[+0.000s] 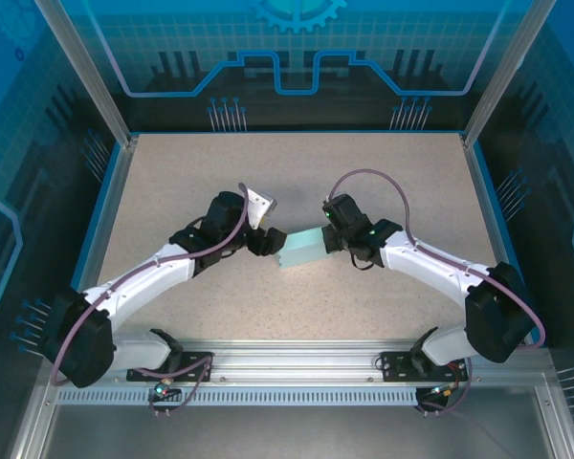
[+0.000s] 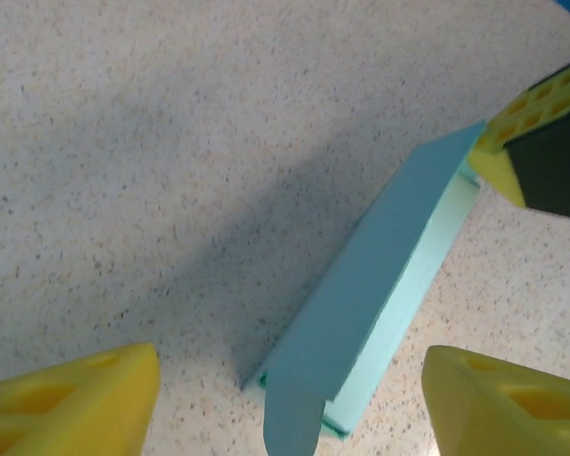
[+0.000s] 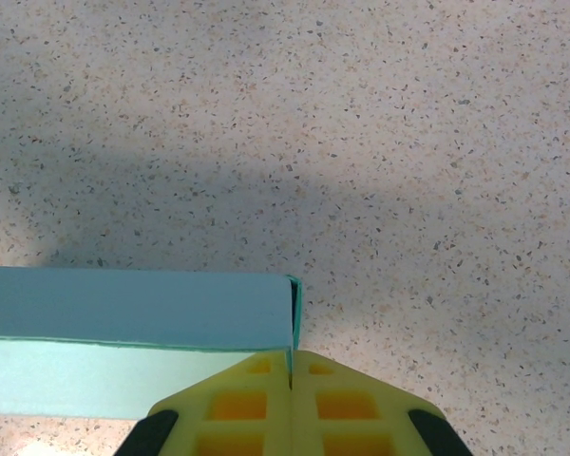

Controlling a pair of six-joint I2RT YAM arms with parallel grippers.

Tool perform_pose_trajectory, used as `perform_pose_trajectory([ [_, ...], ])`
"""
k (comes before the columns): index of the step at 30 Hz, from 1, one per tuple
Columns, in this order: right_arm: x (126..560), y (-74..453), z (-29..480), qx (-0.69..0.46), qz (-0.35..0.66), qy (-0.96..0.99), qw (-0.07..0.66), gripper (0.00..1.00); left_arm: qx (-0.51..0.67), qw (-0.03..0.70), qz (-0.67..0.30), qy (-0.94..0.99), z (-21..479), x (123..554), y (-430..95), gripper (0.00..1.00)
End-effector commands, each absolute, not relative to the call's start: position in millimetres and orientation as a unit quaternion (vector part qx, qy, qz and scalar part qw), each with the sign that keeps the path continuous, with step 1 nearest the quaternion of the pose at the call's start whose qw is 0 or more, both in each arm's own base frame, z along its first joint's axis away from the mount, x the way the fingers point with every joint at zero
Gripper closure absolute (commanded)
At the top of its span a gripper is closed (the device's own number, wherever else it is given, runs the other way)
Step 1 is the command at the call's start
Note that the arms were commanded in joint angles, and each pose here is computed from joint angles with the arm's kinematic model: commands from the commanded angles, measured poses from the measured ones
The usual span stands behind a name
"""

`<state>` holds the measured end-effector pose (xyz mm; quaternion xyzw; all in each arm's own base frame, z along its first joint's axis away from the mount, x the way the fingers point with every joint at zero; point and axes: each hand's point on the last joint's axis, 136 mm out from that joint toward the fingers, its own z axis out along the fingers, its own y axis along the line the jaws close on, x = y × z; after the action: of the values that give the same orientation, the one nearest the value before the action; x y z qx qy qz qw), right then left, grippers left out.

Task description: Fold the paper box

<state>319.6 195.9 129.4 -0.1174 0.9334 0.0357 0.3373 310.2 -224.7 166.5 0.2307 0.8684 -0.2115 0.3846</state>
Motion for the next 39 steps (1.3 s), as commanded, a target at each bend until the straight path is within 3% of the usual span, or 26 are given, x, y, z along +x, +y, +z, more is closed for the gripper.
perform_pose_trajectory([
  [1,317.0,198.0,126.5,-0.118,0.027,0.937,0.328,1.0,0.193,0.321,-0.18,0.909,139.4,292.1,-211.3,0.35],
  [8,317.8,198.1,130.4,-0.119,0.027,0.935,0.332,1.0,0.219,0.304,-0.145,0.916,136.2,294.7,-213.4,0.6],
  [20,316.3,197.8,130.3,-0.12,0.028,0.936,0.33,1.0,0.238,0.298,-0.135,0.915,128.7,310.2,-223.9,0.74],
  [27,315.4,197.3,128.0,-0.121,0.026,0.937,0.326,1.0,0.238,0.299,-0.136,0.914,130.6,312.3,-225.9,0.79],
  [33,314.2,197.5,127.0,-0.124,0.025,0.937,0.324,1.0,0.236,0.302,-0.126,0.915,133.9,312.4,-221.7,0.72],
  [39,313.9,197.6,127.0,-0.123,0.026,0.938,0.323,1.0,0.236,0.303,-0.129,0.914,135.6,311.3,-221.6,0.76],
])
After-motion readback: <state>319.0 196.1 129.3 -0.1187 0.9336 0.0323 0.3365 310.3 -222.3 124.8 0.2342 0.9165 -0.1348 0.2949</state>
